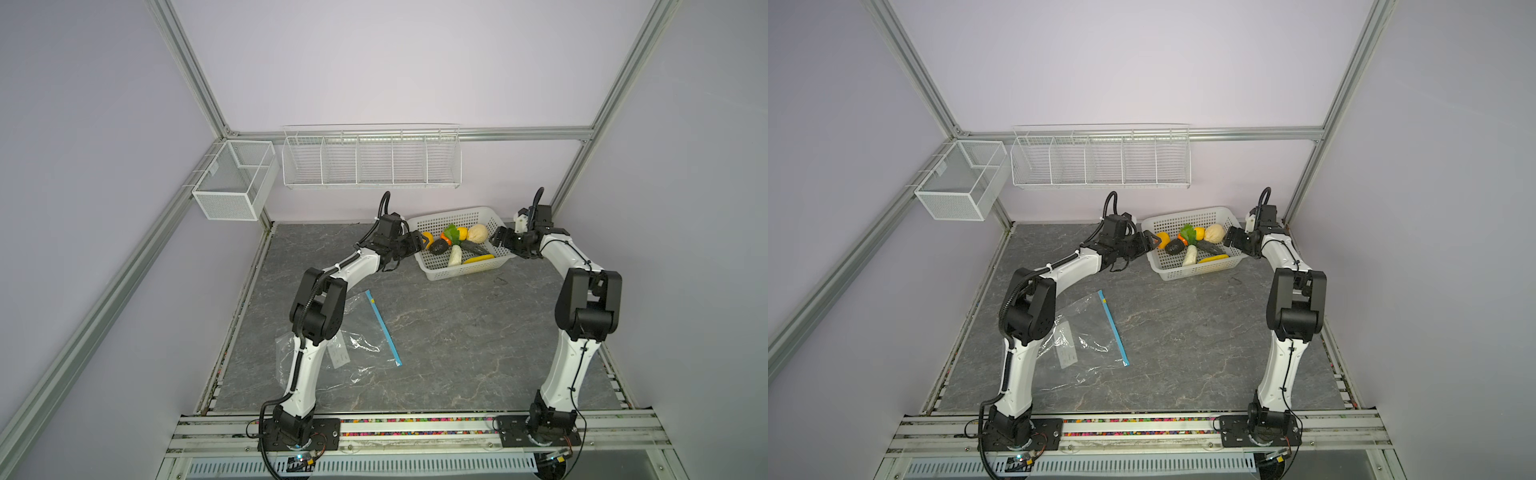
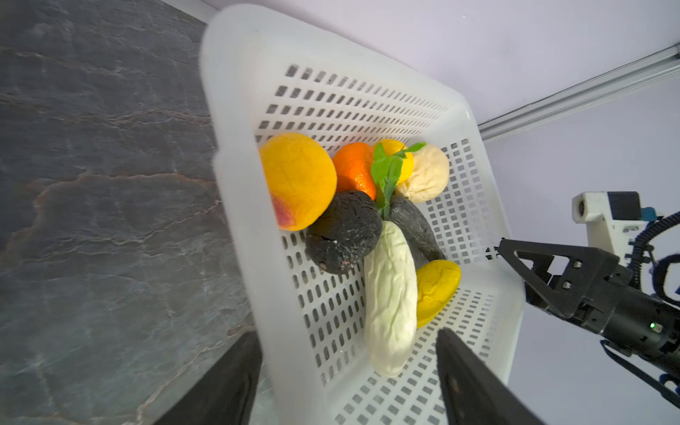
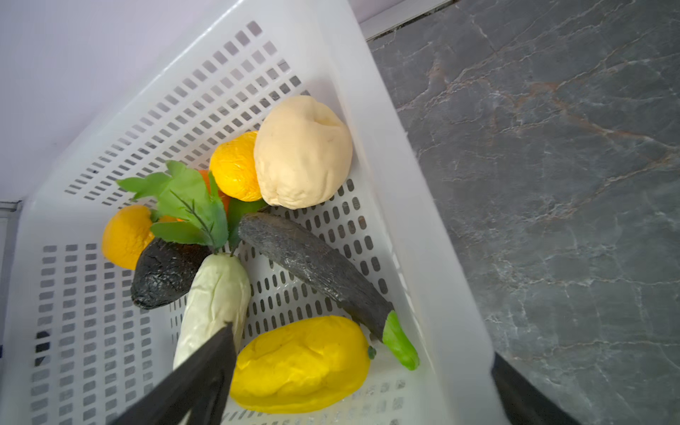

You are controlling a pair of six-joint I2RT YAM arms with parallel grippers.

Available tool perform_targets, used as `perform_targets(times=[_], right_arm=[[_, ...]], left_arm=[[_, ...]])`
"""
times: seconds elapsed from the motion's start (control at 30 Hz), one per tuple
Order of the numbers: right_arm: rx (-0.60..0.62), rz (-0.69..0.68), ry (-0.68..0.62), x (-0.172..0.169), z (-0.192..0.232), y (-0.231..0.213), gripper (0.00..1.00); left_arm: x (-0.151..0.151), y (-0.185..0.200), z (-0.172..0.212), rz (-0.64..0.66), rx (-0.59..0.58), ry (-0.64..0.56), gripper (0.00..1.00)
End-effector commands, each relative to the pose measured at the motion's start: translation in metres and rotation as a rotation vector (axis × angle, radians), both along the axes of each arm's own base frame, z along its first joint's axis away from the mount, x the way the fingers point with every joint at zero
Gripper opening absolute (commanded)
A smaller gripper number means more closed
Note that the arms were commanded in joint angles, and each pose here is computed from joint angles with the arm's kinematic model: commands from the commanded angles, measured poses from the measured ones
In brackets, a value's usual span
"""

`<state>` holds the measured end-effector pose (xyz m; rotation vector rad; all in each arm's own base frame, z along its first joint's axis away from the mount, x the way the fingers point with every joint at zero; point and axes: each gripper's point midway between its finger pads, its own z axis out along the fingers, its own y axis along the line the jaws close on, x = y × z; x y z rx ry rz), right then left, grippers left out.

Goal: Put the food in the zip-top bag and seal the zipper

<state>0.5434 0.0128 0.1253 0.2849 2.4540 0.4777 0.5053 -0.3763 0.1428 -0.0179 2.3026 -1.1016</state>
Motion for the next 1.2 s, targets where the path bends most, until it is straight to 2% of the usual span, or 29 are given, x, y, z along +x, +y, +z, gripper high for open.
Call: perform_targets(times=[0.0,0.33,0.67,1.03,1.17], right_arm=[[0.024,0.043,-0.052,-0.008,0.03,0.021,0.93],[0.008,0.006,0.039,-0.058,0.016,0.041,0.91],[-0.01,-0.053,0.104,-0.108,0.007,0.039,0.91],[-0.074,-0.06,0.122,-0.124,0.007,0.031,0.93],[-0.088,-0.064,0.118,-0.125,0.009,0.029,0.93]], left_arm=[[-0.002,-0.018,0.008,-0.041,-0.03,-0.017,0.74],[-0.022,-0.026,0.017,-0.071,-0.045,-0.015,0.74],[-0.052,-0.03,0.024,-0.089,-0.073,-0.008,0.74],[-0.088,-0.035,0.038,-0.115,-0.131,0.013,0.74],[-0.1,-0.037,0.042,-0.125,-0.118,0.002,0.74]])
